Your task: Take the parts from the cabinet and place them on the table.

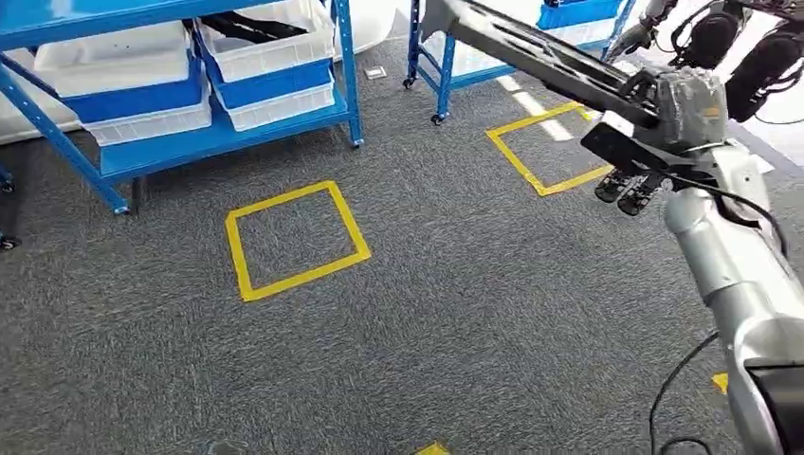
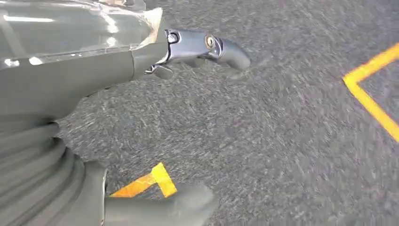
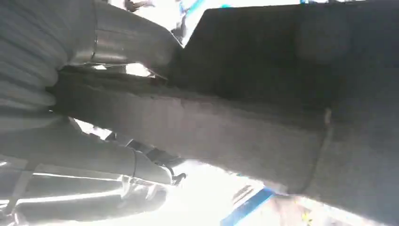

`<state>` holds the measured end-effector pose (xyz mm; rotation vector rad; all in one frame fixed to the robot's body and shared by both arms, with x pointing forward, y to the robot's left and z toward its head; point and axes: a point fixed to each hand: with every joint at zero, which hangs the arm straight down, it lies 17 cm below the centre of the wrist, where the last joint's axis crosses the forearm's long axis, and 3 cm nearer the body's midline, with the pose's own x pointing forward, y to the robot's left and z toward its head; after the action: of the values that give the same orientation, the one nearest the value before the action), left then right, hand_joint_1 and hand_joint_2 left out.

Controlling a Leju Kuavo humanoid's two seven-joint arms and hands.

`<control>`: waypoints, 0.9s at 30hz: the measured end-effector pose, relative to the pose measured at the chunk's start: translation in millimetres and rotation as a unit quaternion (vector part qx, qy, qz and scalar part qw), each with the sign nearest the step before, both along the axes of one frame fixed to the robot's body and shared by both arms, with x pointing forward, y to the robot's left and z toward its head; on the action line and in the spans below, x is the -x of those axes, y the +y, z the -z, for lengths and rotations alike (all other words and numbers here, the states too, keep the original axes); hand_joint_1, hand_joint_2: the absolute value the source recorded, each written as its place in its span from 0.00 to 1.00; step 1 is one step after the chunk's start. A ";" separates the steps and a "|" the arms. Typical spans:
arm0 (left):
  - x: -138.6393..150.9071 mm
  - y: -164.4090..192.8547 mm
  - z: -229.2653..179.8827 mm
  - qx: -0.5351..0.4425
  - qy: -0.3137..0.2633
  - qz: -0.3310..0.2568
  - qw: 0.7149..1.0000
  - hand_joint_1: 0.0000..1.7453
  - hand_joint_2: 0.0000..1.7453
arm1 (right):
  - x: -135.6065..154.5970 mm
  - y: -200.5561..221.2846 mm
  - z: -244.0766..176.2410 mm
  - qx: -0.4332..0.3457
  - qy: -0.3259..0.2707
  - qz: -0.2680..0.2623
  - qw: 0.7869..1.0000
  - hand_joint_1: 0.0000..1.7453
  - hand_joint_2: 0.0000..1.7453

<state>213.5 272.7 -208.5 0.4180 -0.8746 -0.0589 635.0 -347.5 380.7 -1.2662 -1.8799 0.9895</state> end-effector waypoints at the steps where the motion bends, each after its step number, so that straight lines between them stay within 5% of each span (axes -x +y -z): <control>1: 0.7 0.3 0.3 0.000 0.001 0.000 1.000 0.00 1.00 | 0.3 -1.2 2.7 0.000 0.001 0.002 1.000 0.97 1.00; 27: 10.7 4.3 3.1 -0.010 0.006 0.006 1.000 0.00 1.00 | 4.3 -17.9 10.3 -0.008 0.005 0.006 1.000 0.97 1.00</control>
<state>202.8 277.1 -211.5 0.4297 -0.8651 -0.0815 630.7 -365.4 370.4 -1.2597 -1.8657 0.9708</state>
